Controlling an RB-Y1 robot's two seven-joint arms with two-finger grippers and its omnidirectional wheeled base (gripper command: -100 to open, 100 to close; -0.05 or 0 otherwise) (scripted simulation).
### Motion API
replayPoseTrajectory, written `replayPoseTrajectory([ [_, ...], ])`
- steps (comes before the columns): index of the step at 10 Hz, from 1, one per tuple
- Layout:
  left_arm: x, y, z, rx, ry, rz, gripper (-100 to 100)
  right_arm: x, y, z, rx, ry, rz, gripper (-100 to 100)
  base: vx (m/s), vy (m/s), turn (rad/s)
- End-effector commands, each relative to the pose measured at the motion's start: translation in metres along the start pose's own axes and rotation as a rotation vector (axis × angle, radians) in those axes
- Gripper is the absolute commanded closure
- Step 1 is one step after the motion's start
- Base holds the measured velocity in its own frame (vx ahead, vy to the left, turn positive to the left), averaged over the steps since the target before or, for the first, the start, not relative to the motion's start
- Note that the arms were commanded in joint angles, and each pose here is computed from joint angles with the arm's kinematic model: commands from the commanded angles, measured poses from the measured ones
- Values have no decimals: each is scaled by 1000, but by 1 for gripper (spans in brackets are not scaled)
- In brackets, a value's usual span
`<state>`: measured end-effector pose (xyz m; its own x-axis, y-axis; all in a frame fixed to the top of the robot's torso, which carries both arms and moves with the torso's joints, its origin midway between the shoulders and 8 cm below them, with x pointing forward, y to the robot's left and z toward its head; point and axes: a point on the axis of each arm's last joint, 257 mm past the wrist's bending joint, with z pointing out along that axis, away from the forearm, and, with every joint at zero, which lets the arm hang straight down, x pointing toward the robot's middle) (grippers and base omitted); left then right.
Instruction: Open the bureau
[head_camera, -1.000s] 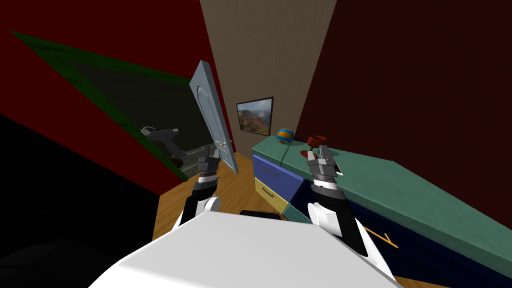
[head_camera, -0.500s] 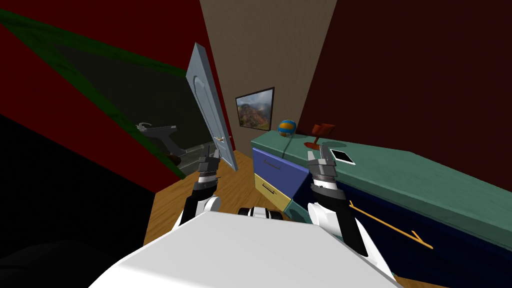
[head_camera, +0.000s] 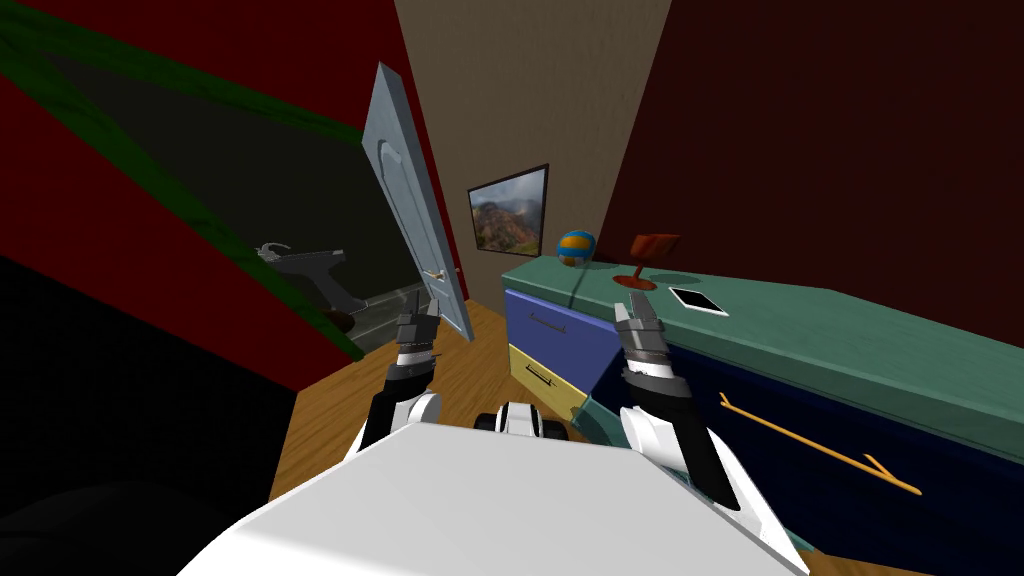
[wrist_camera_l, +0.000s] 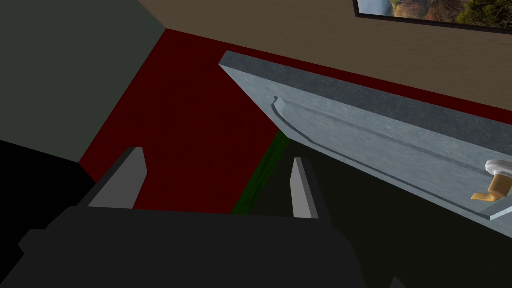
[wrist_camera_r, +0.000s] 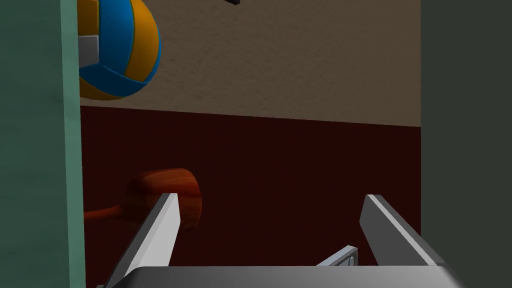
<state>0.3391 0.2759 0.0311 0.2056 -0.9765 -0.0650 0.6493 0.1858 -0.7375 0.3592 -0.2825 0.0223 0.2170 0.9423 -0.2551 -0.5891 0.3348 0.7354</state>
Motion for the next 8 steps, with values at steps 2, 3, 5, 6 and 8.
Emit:
replayPoseTrajectory([
  [2,0,0,0,0,0,0,0,2,-8,-1,7,33,-139,-100,39,64,-52],
  [3,0,0,0,0,0,0,0,3,-12,-1,10,45,-199,-100,26,46,-45],
  [5,0,0,0,0,0,0,0,4,-16,-2,13,57,-265,-100,33,75,-78],
  [6,0,0,0,0,0,0,0,4,-21,-2,16,69,-324,-100,36,58,-43],
  [8,0,0,0,0,0,0,0,4,-26,-3,18,82,-398,-100,30,50,-51],
])
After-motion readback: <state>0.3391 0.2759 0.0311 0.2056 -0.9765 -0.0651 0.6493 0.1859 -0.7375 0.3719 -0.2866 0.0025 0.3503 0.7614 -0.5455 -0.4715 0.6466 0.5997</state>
